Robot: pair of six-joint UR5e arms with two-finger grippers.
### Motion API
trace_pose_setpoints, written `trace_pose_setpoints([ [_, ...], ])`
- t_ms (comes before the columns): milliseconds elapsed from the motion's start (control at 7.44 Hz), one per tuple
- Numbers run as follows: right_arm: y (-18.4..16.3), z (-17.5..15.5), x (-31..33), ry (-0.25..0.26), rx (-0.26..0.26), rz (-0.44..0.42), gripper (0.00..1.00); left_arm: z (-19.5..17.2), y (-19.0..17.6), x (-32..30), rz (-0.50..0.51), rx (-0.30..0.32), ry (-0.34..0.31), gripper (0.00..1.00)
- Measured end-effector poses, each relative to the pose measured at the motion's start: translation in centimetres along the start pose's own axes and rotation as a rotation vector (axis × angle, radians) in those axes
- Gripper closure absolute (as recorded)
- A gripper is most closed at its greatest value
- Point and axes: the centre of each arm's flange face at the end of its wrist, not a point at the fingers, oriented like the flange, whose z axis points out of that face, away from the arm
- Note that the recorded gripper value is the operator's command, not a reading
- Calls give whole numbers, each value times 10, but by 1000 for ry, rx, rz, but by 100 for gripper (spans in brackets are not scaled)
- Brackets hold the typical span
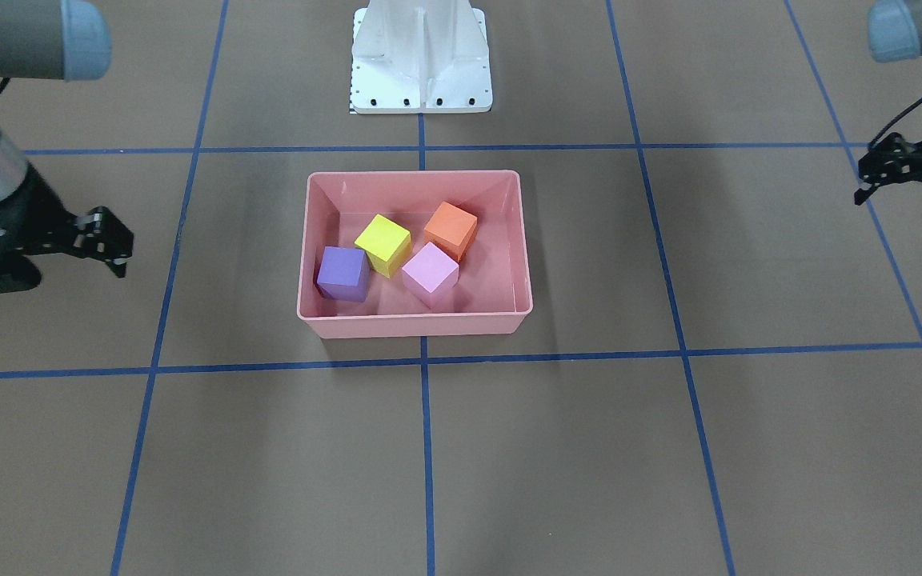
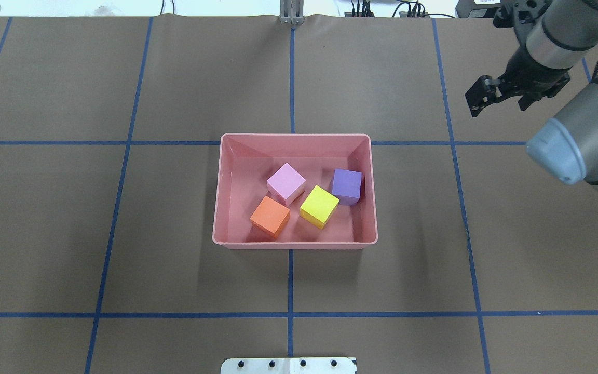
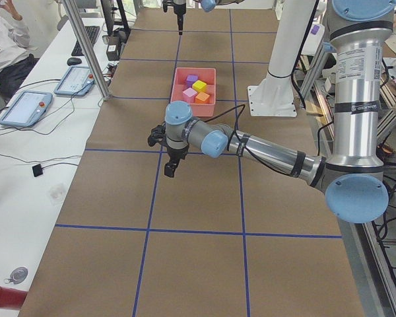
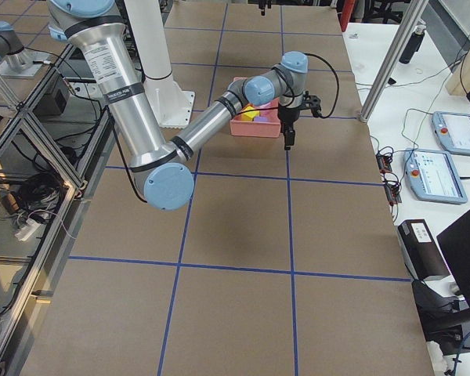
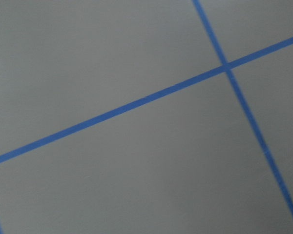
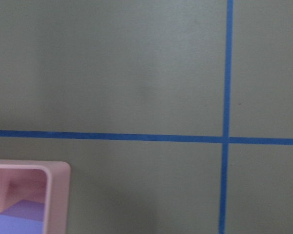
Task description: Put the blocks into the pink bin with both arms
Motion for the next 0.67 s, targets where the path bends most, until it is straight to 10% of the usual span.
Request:
trace_pose_setpoints([
  [672,78,-6,243,-4,-60,-86,0,-35,91,-105,-92,-68,-47,0],
])
